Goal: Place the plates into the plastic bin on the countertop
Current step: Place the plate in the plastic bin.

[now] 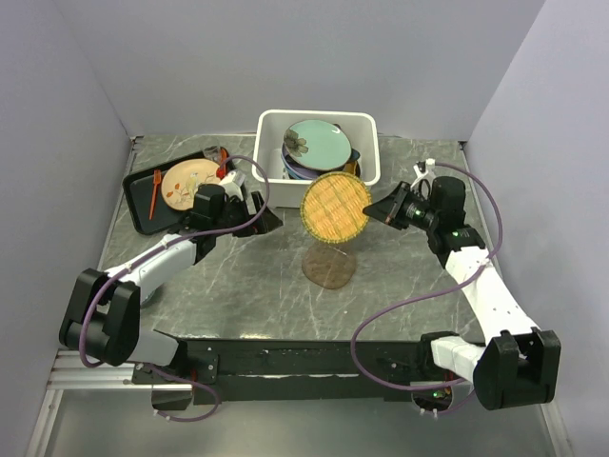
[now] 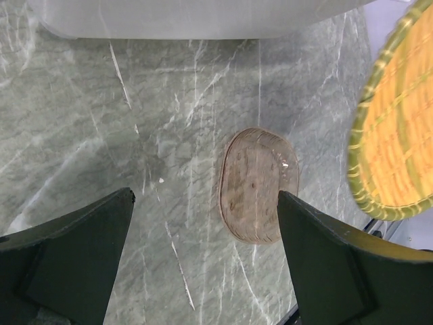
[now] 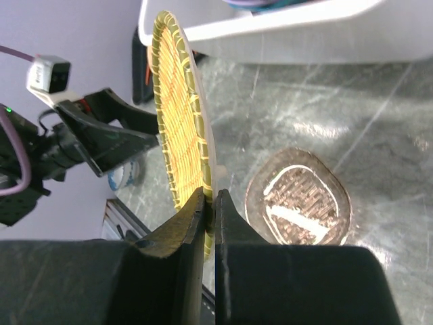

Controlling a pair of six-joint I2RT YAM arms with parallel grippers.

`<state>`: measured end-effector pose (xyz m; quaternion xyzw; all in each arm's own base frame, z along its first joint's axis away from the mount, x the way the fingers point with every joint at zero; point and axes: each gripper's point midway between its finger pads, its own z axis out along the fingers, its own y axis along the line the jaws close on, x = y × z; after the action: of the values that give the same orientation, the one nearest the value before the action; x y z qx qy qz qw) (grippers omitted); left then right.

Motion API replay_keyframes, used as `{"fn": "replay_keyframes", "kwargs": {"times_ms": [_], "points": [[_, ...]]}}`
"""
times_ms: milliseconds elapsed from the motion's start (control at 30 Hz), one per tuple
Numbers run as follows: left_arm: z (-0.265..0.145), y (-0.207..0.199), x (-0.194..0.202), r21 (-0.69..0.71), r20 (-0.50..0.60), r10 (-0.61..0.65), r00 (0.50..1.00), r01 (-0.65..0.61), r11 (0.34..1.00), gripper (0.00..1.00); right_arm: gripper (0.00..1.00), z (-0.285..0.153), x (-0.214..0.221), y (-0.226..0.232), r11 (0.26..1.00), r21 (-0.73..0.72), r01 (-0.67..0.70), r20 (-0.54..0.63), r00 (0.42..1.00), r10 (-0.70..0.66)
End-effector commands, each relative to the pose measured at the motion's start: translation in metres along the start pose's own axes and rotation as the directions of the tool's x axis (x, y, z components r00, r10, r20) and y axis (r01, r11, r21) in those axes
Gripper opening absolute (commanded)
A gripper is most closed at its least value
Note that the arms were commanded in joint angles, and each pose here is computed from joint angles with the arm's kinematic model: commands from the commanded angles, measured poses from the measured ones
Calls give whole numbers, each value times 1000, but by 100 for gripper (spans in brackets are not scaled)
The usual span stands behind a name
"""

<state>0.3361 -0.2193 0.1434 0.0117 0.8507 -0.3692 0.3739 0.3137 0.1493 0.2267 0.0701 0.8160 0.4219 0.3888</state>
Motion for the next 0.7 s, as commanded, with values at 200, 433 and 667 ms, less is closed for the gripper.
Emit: {"fn": "replay_keyframes", "kwargs": {"times_ms": [200,433,667], "points": [[-11,-10,-9,25,52,38,998,-40,999,92,0,8,-55,42,991,-124,42,113,993,-28],[-27,-3,-8,-35,79,45,996,-43,998,93,0,21,-73,47,988,-146,43,116,993,-26],[-35,1,3,-47,77,22,997,-18,999,93,0,43,-93,48,984,-177,23,111,994,-3]]}}
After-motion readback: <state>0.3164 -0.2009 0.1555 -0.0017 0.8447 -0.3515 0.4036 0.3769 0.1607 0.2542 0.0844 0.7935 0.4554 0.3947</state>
